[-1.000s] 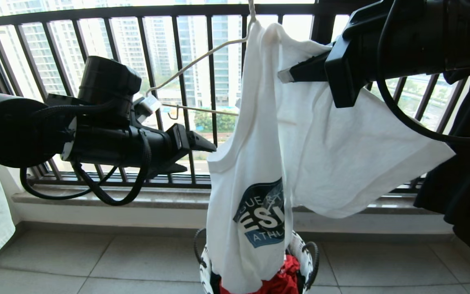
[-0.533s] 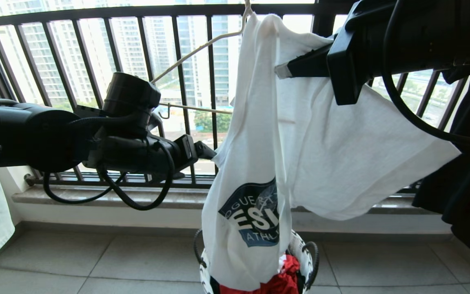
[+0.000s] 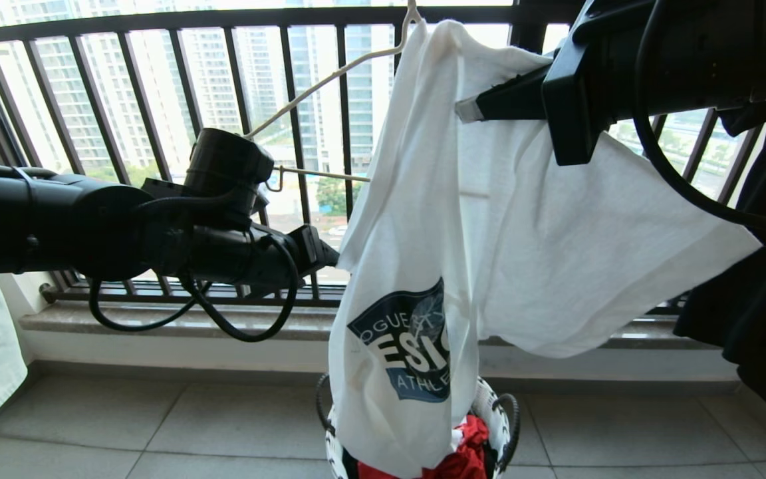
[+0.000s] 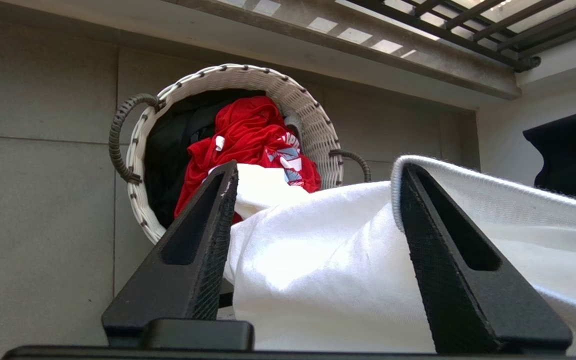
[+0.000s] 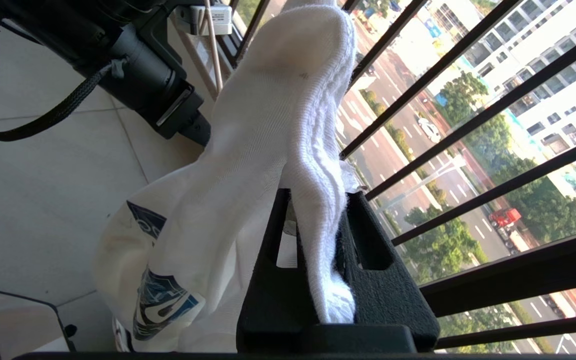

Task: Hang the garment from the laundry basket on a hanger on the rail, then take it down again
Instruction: Hang the clothes on the clothes rack

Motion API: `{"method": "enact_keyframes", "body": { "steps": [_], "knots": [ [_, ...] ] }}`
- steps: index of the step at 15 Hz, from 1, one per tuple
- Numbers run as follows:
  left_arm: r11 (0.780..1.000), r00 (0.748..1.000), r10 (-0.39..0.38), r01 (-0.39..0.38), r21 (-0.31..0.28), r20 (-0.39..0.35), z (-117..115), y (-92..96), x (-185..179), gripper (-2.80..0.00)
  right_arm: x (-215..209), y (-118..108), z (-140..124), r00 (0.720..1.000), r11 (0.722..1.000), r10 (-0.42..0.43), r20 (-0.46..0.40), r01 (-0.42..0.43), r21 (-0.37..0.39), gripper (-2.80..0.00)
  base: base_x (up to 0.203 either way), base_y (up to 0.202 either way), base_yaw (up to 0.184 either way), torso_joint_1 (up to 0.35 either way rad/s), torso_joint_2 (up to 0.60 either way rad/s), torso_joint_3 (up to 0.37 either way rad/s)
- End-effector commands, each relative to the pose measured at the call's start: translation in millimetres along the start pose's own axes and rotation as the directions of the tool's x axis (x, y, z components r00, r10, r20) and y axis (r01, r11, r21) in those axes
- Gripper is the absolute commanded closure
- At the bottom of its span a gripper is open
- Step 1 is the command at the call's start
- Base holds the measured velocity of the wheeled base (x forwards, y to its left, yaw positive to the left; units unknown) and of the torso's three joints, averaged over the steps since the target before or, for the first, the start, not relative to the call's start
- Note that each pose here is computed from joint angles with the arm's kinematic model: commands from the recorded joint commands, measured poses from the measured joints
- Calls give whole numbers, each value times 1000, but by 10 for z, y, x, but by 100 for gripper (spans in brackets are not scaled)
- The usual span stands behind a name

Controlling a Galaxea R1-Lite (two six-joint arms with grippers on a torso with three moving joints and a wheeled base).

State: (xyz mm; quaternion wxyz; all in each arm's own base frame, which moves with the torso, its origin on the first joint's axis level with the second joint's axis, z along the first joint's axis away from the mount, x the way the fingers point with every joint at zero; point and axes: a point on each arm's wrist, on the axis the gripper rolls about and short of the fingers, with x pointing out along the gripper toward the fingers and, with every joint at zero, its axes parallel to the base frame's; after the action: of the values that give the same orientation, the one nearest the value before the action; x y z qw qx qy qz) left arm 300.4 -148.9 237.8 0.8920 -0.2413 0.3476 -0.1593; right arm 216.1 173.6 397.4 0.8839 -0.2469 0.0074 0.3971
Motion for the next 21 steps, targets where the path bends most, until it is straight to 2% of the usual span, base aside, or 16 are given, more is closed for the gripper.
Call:
{"method": "enact_keyframes", "body": {
  "steps": [1, 5, 9, 15, 18, 21],
  "knots": [
    [1000, 1000, 2, -2, -9, 7, 19, 14, -23, 0, -10, -21, -10, 1000, 1000, -7, -4, 7, -1, 0, 0, 0, 0, 0, 0, 0],
    [1000, 999, 11, -11, -23, 37, 111, 67, -59, 0, -20, -155, -101, 998, 999, -51, -37, 52, 12, 0, 0, 0, 0, 0, 0, 0],
    [998, 995, 42, -37, -50, 86, 276, 206, -98, 0, -63, -195, -162, 996, 998, -65, -61, 66, 19, 0, 0, 0, 0, 0, 0, 0],
    [995, 991, 79, -73, -66, 108, 395, 359, -54, 0, -159, -269, -247, 992, 995, -95, -88, 98, 31, 0, 0, 0, 0, 0, 0, 0],
    [995, 986, 80, -70, -77, 144, 483, 389, -148, 0, -109, -260, -355, 989, 996, -75, -126, 80, 38, 0, 0, 0, 0, 0, 0, 0],
    [996, 984, 61, -49, -73, 167, 501, 339, -275, 0, 26, -222, -483, 984, 998, -40, -171, 47, 36, 0, 0, 0, 0, 0, 0, 0]
  ]
}}
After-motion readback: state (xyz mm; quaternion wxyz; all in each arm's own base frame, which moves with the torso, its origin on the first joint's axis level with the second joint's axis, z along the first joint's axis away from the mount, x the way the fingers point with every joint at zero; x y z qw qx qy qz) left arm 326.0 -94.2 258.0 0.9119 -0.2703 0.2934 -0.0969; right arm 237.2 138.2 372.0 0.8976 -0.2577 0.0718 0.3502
